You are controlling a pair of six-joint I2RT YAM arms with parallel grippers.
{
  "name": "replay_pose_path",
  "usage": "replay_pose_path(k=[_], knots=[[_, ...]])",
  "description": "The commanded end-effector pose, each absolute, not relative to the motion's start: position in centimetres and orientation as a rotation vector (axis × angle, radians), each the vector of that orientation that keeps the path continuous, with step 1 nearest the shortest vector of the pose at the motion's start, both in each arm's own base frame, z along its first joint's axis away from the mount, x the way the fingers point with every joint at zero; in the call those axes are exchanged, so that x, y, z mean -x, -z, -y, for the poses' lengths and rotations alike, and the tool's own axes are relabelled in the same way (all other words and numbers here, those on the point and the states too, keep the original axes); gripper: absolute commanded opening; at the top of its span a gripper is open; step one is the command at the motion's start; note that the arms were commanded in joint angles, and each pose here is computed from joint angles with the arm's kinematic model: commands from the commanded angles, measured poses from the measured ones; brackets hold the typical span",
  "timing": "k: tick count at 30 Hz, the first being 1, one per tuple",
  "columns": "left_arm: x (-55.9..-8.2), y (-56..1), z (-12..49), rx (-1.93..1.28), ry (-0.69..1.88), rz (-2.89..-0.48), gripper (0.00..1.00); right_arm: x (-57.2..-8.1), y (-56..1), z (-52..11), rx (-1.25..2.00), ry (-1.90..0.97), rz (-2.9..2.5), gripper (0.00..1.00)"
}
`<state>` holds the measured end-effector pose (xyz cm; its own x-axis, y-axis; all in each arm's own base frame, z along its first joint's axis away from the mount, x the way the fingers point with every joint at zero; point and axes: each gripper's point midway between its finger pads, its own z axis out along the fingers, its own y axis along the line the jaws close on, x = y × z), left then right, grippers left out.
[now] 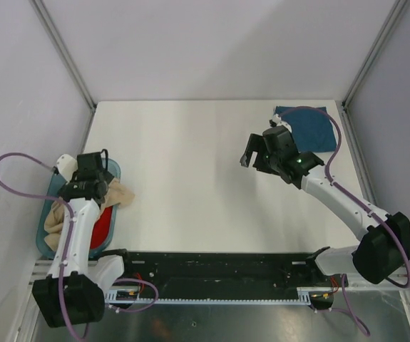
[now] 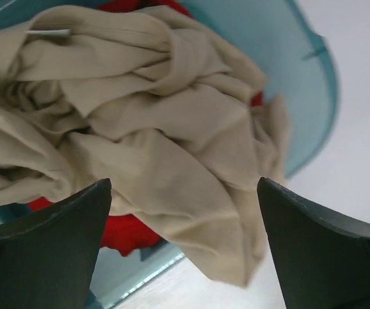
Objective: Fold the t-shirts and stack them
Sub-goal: Grab crumpled tshirt from bin with the left arm
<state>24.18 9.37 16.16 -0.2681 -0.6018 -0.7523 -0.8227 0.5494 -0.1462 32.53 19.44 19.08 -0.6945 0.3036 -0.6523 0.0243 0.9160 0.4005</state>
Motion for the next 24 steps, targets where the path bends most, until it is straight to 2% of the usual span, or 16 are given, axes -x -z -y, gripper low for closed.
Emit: replay_pose_path(k=[1, 5, 9, 12, 16, 18, 20, 24], knots=[[-22.5, -14.1, -12.7, 1.344, -0.519, -1.906, 0.99, -32.6, -18.6, -19.9, -0.198, -0.487, -2.311, 0.89], [-23.8, -11.3, -13.7, 1.405, -0.497, -1.954, 0.98, -32.4, -18.3, -20.2, -0.191, -0.502, -2.319, 0.88], [-24.6, -8.7, -14.5, 1.476, -0.43, -2.032, 0.85, -32.1, -18.4, -20.6, -0.176, -0.526, -2.316, 0.88], [-24.8, -8.8, -15.0, 1.478, -0.435, -2.032, 0.63, -31.9, -18.6, -20.7, -0.169, -0.53, -2.312, 0.88], [-25.0, -11.6, -15.4, 1.421, -0.418, -1.965, 0.2, -31.8, -19.0, -20.7, -0.165, -0.537, -2.303, 0.88], [-25.2, -13.7, -15.7, 1.376, -0.411, -1.923, 0.05, -31.8, -19.1, -20.8, -0.16, -0.545, -2.298, 0.88], [-25.2, -15.9, -15.9, 1.331, -0.41, -1.873, 0.01, -31.7, -19.2, -21.0, -0.154, -0.555, -2.296, 0.88], [-24.8, -20.7, -16.1, 1.257, -0.385, -1.756, 0.0, -31.7, -19.6, -21.1, -0.148, -0.566, -2.286, 0.88]])
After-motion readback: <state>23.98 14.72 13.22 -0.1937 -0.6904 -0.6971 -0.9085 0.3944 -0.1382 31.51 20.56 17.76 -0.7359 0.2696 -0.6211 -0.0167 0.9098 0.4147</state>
